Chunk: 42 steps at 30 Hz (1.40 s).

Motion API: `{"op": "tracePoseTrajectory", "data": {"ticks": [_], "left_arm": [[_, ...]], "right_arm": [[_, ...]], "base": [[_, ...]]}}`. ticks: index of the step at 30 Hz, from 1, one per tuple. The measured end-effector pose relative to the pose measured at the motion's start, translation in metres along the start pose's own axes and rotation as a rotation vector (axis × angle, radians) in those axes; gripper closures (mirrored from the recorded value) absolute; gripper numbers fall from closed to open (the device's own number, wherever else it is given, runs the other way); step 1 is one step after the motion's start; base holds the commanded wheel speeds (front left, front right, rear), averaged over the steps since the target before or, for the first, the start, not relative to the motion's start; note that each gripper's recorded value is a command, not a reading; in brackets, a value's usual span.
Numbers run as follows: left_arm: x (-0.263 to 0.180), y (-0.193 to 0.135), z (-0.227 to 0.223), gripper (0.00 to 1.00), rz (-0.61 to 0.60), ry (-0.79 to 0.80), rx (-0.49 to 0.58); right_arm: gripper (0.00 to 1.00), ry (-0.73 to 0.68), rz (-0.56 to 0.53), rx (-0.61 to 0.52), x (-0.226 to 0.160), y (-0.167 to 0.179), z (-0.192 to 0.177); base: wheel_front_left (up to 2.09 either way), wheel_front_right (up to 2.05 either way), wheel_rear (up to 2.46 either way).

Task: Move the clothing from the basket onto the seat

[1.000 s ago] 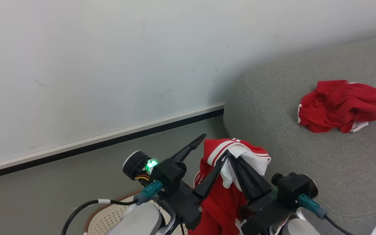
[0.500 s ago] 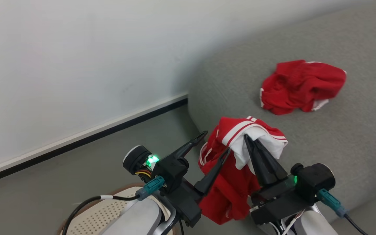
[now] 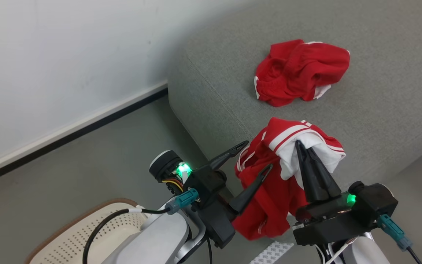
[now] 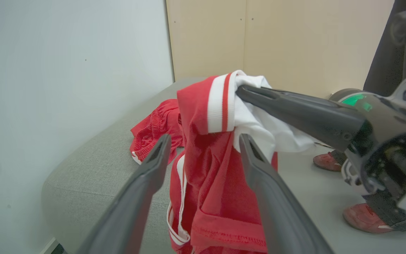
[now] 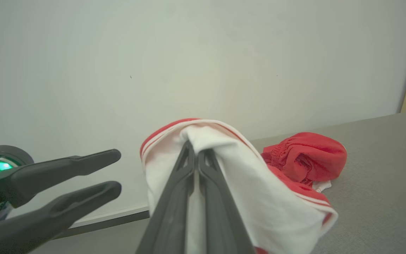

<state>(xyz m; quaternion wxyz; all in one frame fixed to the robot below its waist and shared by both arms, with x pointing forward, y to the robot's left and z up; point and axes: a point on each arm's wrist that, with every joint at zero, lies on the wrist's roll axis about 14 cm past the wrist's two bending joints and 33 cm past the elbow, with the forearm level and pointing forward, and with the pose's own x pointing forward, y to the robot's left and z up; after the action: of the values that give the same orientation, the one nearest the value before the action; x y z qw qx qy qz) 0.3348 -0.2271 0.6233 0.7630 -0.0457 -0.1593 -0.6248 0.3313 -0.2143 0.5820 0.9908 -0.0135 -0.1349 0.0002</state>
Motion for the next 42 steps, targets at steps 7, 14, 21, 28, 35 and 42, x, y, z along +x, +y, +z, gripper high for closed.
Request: {"op": "tracePoseTrajectory", "data": {"ticks": [7, 14, 21, 28, 35, 42], "left_arm": [[0.006, -0.005, -0.019, 0.0, -0.045, 0.015, -0.043], [0.01, -0.001, -0.033, 0.0, -0.067, 0.028, -0.06], [0.012, 0.008, -0.048, 0.0, -0.112, 0.039, -0.057], [0.009, 0.032, -0.074, 0.0, -0.121, 0.046, -0.07], [-0.002, 0.061, -0.11, 0.0, -0.088, 0.061, -0.111], [-0.02, 0.077, -0.15, 0.0, -0.043, 0.108, -0.162]], "right_arm": [[1.0, -0.001, -0.073, -0.027, 0.002, -0.018, 0.001], [1.0, -0.057, -0.13, -0.084, 0.025, -0.044, 0.017], [1.0, -0.218, -0.19, -0.249, 0.075, -0.091, 0.07], [1.0, -0.369, -0.212, -0.446, 0.132, -0.131, 0.122], [1.0, -0.429, -0.235, -0.535, 0.191, -0.168, 0.143], [1.0, -0.438, -0.228, -0.593, 0.237, -0.182, 0.144]], "base": [[0.0, 0.0, 0.0], [0.0, 0.0, 0.0], [0.0, 0.0, 0.0], [0.0, 0.0, 0.0], [0.0, 0.0, 0.0], [0.0, 0.0, 0.0]]}}
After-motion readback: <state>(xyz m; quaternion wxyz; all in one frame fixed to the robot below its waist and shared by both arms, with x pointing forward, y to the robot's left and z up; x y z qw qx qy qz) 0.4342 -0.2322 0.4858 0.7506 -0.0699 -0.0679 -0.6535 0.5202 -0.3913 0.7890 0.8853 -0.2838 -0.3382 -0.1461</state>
